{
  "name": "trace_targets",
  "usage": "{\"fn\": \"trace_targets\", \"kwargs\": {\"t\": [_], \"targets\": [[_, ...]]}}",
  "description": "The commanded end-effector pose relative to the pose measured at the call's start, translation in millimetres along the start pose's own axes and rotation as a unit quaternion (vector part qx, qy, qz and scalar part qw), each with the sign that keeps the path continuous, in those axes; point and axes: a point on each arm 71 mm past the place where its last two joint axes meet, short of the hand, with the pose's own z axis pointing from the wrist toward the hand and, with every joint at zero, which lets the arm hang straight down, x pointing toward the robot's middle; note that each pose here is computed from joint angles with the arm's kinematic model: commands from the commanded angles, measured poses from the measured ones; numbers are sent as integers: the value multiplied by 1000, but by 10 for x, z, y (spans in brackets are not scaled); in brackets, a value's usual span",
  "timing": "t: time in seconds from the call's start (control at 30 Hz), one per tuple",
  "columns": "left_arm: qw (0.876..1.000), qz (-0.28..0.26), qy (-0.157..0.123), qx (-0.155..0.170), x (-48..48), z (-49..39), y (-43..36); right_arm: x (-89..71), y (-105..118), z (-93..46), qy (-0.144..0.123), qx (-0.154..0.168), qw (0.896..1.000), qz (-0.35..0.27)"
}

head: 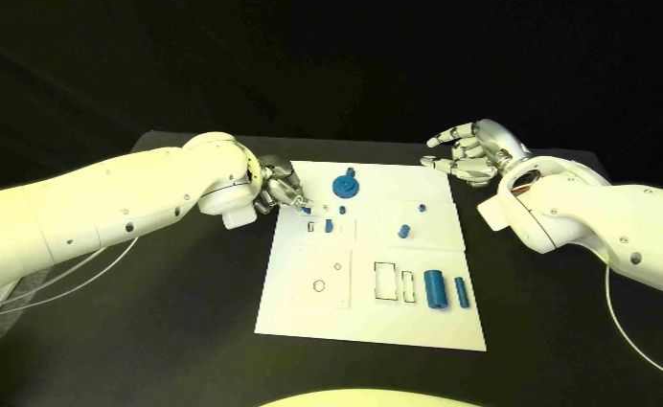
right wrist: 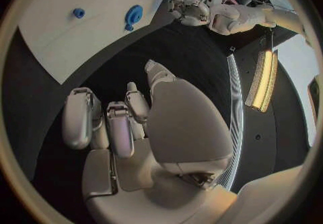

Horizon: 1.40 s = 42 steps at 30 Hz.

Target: Assemble the parts on the task board

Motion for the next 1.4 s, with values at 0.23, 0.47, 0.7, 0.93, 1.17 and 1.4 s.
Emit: {"fn": "trace_targets", "kwargs": {"t": [0.23, 0.47, 0.7, 0.93, 1.17, 1.4], "targets": [[999, 35, -30, 10, 142, -18, -37, 18, 3, 0, 8, -5, 1000, -4], [998, 57, -25, 16, 240, -4, -77, 22, -1, -1, 9, -4, 1000, -4], [996, 81, -21, 16, 293, 18, -112, 23, -4, -2, 10, -4, 1000, -3], [995, 95, -20, 11, 333, 45, -107, 24, -6, -3, 10, -4, 1000, -3], [994, 108, -12, 6, 349, 49, -92, 21, -10, -5, 10, -4, 1000, -3], [993, 115, -11, 2, 349, 51, -82, 22, -10, -5, 10, -4, 1000, -3]]}}
